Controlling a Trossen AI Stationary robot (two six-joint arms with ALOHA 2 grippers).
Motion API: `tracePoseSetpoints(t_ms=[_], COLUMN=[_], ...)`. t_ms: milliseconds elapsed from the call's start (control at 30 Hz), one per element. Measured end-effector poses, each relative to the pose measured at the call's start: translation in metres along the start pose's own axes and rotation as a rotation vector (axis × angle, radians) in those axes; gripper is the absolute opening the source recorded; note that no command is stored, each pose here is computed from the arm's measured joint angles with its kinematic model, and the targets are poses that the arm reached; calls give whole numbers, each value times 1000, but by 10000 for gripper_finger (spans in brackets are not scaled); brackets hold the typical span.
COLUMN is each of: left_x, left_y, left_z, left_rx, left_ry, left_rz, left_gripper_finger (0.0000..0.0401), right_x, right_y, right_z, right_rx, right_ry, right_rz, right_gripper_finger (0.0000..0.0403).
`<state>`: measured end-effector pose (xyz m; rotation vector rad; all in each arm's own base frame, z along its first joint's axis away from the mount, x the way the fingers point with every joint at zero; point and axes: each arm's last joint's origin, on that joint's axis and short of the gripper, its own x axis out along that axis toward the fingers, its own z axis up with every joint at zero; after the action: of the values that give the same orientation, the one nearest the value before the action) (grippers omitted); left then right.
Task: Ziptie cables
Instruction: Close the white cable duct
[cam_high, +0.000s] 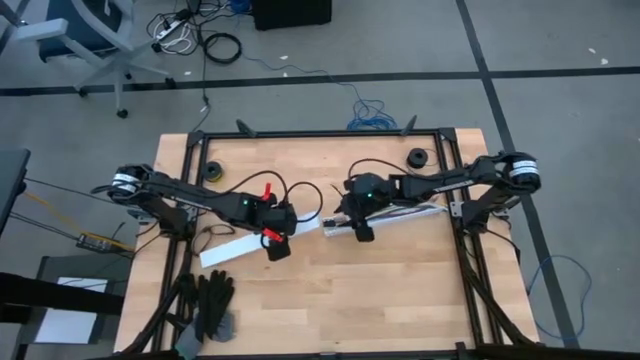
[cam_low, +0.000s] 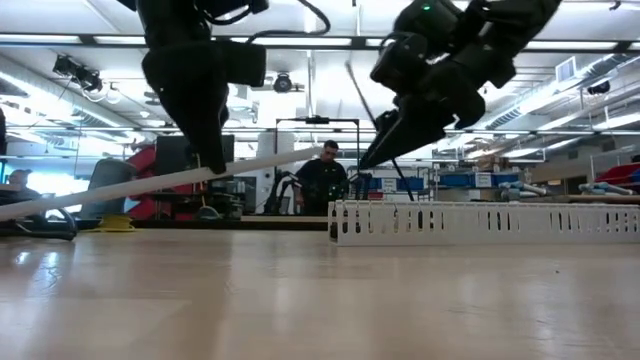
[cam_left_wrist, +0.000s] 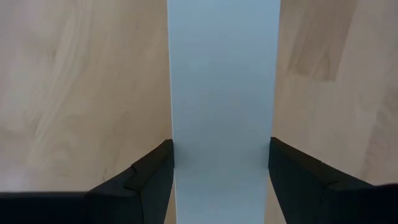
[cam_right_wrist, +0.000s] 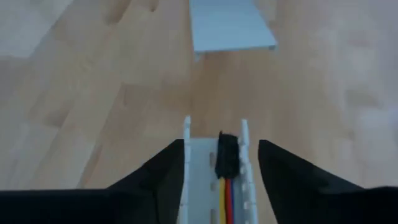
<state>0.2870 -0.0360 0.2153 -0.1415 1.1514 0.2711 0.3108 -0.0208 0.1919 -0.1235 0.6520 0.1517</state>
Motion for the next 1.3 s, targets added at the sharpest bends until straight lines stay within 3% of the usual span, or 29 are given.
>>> tracePoseSetpoints(t_ms=[300, 600, 1100, 1300], left_x=[9, 18, 23, 23], left_y=[-1, -2, -2, 0], left_z=[-3, -3, 2, 3], left_rx=[30, 38, 38, 29], left_ry=[51, 76, 37, 34], left_rz=[20, 30, 27, 32], left_gripper_finger=[215, 215, 215, 215], right_x=[15, 32, 35, 41], right_y=[0, -4, -7, -6], right_z=[22, 9, 16, 14], right_rx=[-53, -47, -65, -11], right_ry=[108, 238, 168, 159], right_rz=[53, 75, 63, 96], right_gripper_finger=[225, 216, 217, 216])
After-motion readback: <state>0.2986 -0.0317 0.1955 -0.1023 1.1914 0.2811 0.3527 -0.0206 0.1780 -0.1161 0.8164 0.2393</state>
